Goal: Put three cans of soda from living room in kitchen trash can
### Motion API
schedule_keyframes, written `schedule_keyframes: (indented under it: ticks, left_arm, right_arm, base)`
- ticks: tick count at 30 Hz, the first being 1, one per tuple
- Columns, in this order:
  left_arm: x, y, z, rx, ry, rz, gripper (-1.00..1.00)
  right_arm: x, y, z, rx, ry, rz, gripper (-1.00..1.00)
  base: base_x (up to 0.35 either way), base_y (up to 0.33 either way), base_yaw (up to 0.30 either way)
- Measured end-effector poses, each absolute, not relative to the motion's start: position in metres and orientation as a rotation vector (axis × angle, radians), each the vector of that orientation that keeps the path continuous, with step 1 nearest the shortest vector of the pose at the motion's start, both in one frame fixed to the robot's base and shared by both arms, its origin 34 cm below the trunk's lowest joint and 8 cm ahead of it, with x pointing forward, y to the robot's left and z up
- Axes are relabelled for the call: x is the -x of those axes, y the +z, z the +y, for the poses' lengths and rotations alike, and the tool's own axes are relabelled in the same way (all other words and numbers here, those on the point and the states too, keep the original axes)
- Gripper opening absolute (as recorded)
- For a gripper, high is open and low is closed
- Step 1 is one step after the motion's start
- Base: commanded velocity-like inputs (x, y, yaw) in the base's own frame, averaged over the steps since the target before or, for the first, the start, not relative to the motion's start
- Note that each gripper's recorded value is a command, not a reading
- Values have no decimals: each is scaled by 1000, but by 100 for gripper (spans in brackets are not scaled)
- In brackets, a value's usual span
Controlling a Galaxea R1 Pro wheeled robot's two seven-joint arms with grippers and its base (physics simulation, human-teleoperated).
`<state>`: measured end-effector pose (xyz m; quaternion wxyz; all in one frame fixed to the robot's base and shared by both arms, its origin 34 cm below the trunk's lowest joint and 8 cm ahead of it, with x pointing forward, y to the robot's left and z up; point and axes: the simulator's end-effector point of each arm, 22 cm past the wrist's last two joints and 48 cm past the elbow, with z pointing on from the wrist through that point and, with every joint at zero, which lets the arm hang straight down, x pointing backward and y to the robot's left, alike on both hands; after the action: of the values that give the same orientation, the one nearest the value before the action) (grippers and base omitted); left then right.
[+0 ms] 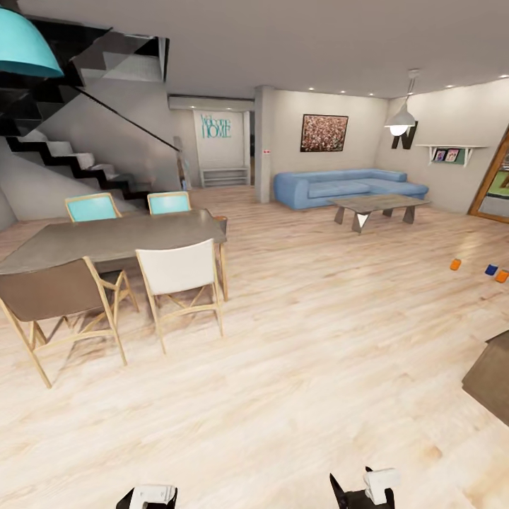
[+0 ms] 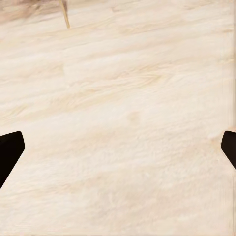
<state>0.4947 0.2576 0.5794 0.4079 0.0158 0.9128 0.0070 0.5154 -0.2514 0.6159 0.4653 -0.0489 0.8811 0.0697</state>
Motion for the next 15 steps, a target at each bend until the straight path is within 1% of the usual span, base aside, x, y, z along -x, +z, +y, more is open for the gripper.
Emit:
schedule_keyframes:
  ticks: [15]
  left_arm:
    - [-495,579,258,-42,19,2301,100]
  right_arm:
    - [-517,617,-251,121,172,2161,100]
  base:
    - [272,-198,0]
